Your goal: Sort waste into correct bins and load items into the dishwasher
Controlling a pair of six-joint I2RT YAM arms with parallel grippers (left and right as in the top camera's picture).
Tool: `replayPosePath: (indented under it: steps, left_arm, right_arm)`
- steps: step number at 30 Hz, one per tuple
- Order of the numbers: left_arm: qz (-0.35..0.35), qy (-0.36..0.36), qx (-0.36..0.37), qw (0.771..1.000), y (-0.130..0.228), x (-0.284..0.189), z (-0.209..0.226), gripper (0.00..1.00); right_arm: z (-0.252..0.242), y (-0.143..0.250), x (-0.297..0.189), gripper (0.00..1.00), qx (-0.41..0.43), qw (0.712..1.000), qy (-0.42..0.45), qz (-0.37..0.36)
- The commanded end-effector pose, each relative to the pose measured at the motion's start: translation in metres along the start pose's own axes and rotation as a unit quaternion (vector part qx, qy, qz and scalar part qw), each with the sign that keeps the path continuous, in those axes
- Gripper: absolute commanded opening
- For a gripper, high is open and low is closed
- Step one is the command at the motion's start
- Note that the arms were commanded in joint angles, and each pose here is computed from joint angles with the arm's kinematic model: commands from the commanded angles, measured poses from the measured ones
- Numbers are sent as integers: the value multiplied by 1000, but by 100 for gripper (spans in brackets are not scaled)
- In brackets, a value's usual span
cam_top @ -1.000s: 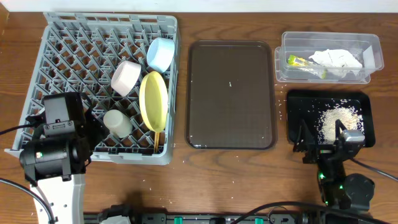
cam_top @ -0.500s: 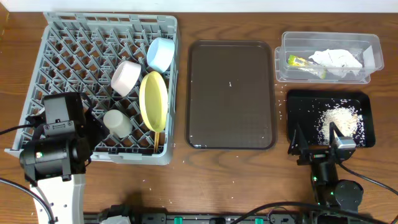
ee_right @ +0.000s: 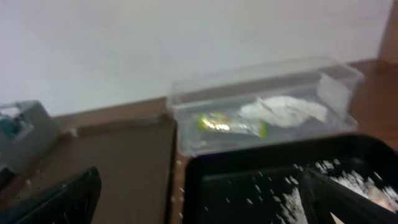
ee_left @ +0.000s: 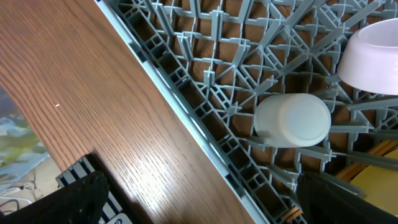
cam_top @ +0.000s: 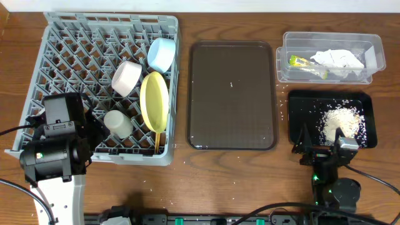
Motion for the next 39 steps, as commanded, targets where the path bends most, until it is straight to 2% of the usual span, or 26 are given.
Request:
replayPosePath:
  steps: [1,12,17,39]
  left_arm:
    - [-9,-4,-1,1000,-3,-3,2,98]
    - [-9,-4,-1,1000,-3,-3,2,98]
    - [-9,-4,-1,1000,-3,-3,2,98]
    - [-9,-4,-1,1000,-3,-3,2,98]
  right_arm:
    - [1,1,0,99,-40,999,0,1]
    - [3,2,0,99,-72,997,-10,3]
    - [3,2,0,99,-111,994,-13,3]
    - [4,2,0,99,-100,995,-16,3]
Point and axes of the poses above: each gripper's point midway between its finger pads, its own x axis out along the fingers, its own z axis along the line the jaws close on, y = z × x, the point moved 8 cm from there along -x, back along the fingers, and after that the axes turned 4 degrees about -x, right-handed, at the moved point
